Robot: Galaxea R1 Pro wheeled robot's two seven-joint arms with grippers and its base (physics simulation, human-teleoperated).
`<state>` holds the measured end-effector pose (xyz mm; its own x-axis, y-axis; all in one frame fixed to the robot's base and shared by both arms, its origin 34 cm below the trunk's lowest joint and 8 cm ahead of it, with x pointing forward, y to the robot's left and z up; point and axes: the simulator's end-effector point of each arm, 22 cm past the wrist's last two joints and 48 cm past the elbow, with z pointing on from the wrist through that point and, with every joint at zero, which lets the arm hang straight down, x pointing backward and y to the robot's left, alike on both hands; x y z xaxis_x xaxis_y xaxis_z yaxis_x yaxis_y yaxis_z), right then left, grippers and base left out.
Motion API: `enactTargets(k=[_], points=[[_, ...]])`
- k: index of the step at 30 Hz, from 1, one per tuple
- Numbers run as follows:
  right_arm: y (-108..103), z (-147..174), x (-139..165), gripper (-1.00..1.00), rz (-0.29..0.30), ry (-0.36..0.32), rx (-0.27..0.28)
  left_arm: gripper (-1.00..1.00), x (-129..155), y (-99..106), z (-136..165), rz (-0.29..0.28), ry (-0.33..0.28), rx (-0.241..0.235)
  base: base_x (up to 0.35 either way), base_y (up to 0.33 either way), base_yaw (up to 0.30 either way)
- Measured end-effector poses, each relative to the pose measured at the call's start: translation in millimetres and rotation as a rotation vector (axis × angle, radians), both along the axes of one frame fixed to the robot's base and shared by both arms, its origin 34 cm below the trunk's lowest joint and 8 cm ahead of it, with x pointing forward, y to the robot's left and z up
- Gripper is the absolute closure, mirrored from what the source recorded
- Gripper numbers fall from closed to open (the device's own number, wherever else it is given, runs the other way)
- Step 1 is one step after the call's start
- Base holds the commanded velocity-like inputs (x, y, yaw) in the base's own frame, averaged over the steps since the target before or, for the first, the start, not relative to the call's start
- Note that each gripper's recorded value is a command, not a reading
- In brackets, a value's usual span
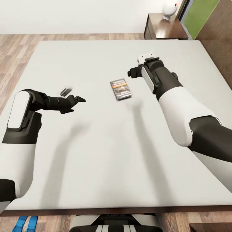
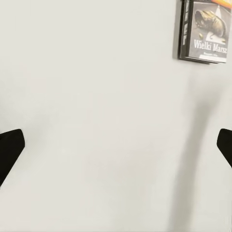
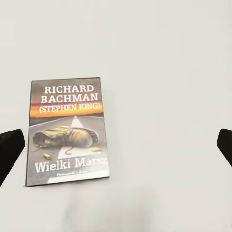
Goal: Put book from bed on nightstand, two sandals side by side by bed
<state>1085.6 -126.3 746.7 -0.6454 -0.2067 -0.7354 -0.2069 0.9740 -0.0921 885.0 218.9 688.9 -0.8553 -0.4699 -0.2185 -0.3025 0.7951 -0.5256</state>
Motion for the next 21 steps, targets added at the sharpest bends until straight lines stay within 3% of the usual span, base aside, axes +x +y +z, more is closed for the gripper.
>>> enactTargets(k=[21], points=[[0, -27, -1, -1.0, 0.001, 0.024, 0.001, -1.0, -4, 4, -24, 0.007, 0.033, 0.006, 0.0, 0.008, 0.0]])
